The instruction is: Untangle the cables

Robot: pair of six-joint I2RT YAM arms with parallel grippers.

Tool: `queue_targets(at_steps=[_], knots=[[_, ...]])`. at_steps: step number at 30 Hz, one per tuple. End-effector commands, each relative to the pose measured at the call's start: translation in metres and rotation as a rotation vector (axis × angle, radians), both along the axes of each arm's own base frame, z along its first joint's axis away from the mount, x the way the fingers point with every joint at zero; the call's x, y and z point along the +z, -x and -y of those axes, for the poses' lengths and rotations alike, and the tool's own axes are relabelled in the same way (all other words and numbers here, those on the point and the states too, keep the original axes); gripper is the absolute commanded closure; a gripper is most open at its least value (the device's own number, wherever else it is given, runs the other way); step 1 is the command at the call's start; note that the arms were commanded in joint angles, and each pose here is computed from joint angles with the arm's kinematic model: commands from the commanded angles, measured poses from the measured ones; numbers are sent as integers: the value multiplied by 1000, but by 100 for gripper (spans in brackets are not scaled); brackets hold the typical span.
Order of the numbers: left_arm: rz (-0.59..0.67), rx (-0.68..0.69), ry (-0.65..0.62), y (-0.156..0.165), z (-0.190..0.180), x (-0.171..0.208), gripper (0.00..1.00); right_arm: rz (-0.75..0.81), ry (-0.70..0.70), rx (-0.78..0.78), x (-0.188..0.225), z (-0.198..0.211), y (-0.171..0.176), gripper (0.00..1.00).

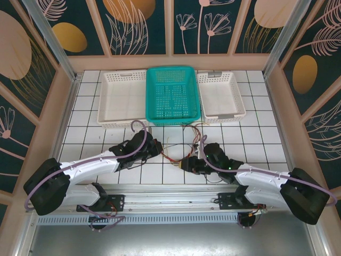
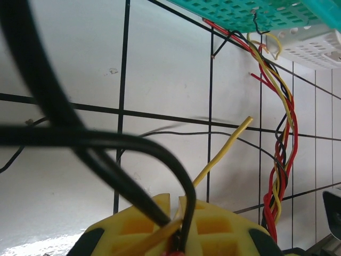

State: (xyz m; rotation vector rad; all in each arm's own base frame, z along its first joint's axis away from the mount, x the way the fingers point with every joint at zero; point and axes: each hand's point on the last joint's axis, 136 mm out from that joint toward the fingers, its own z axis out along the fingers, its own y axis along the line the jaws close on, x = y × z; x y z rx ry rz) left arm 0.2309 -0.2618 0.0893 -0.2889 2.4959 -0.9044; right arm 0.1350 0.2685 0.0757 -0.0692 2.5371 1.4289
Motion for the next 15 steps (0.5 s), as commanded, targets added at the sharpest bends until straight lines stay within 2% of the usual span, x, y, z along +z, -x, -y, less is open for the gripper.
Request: queue_targets(at_steps=[1, 6, 8, 11, 15], knots=[[43, 14, 63, -10, 13, 19, 100, 74, -32, -55, 18, -9, -21, 73], [37, 4, 75, -6, 15, 18, 100, 70, 6, -92, 10, -11, -33, 80], [40, 4, 78, -6, 15, 20, 100, 62, 20, -92, 7, -13, -35, 86], [44, 15, 68, -4, 9, 21, 100, 63, 49, -86, 2, -10, -34, 100], [63, 40, 34, -2, -5, 24, 100, 77, 150, -107, -8, 11, -31, 100]])
